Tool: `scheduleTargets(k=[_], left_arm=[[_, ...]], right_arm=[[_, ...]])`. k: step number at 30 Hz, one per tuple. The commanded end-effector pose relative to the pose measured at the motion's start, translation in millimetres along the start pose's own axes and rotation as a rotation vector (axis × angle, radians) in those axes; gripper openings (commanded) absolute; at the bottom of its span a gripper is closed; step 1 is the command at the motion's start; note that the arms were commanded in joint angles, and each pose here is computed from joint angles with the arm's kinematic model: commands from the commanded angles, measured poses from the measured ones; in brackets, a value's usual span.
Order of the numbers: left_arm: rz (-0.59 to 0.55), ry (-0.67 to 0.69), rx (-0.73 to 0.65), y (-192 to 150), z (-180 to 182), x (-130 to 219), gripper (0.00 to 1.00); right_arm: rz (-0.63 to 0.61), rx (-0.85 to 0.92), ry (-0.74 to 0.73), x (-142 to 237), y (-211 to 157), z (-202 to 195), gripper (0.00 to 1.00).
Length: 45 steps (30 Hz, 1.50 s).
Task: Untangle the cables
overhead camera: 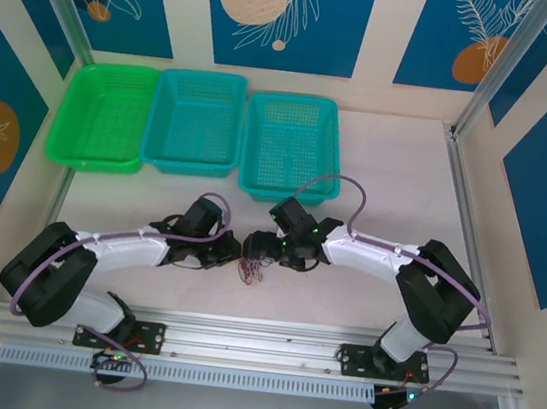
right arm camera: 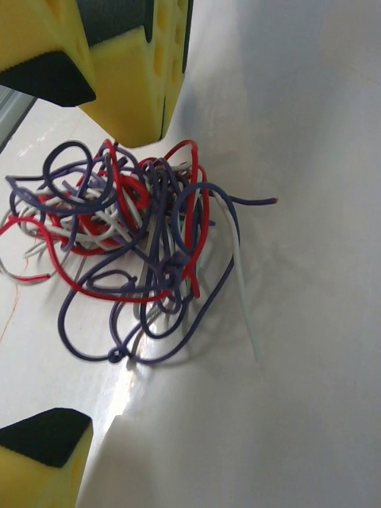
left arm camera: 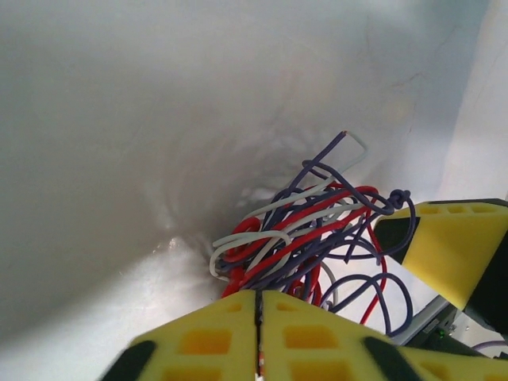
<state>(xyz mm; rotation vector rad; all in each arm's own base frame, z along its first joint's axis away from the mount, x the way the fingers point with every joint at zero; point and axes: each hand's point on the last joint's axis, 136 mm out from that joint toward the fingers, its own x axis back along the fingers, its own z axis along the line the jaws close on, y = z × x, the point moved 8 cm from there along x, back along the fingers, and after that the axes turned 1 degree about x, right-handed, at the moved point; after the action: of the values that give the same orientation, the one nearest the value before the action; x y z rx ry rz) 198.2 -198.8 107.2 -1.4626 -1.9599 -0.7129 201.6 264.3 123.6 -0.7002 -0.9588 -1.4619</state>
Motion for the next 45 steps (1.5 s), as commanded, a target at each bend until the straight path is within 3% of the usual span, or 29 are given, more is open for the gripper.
scheduleTargets(k=[1, 3, 5, 12, 20, 27, 31, 33, 36, 41, 43, 45], left_arm=[[0.005, -0.001, -0.021, -3.6, -1.2, 1.3, 0.00], [0.003, -0.002, -0.029, -3.7, -1.4, 2.6, 0.00], [0.005, -0.009, -0.039, -4.1, -2.7, 3.8, 0.00], [-0.050, 0.041, -0.084, -4.1, 1.3, 21.0, 0.00], [-0.258, 0.182, -0.029, 10.7, 37.4, 84.9, 0.00], [-0.318, 0.193, 0.034, 13.2, 61.8, 108.3, 0.00], [-0.308, 0.101, 0.037, 15.1, 57.7, 99.3, 0.00], [-0.293, 0.031, 0.030, 16.0, 52.1, 92.3, 0.00], [-0.282, 0.037, -0.016, 15.1, 46.7, 87.3, 0.00], [-0.362, 0.139, -0.182, 15.9, 45.2, 97.7, 0.27], [-0.404, 0.101, -0.274, 17.3, 34.8, 104.6, 0.37], [-0.432, 0.050, -0.352, 16.6, 22.1, 108.6, 0.40]], right_arm=[[-0.016, -0.024, 0.014, -3.5, 2.5, 11.0, 0.99], [-0.020, -0.038, 0.004, -9.6, 2.0, 11.4, 0.95], [-0.032, -0.063, -0.028, -16.8, 2.3, 8.6, 0.80], [-0.099, -0.092, -0.112, -23.2, 9.9, -8.8, 0.02], [-0.252, -0.350, -0.293, 27.9, -3.8, -92.5, 0.00], [-0.419, -0.671, -0.265, 79.8, -39.6, -167.9, 0.00], [-0.468, -0.575, -0.166, 90.7, -40.1, -161.7, 0.00], [-0.446, -0.530, -0.122, 87.5, -37.9, -153.7, 0.00], [-0.400, -0.462, -0.110, 82.8, -32.5, -140.9, 0.00], [-0.386, -0.313, -0.107, 88.5, -17.1, -114.0, 0.00], [-0.390, -0.270, -0.083, 93.3, -10.5, -104.8, 0.00], [-0.388, -0.244, -0.065, 98.0, -5.4, -97.6, 0.00]])
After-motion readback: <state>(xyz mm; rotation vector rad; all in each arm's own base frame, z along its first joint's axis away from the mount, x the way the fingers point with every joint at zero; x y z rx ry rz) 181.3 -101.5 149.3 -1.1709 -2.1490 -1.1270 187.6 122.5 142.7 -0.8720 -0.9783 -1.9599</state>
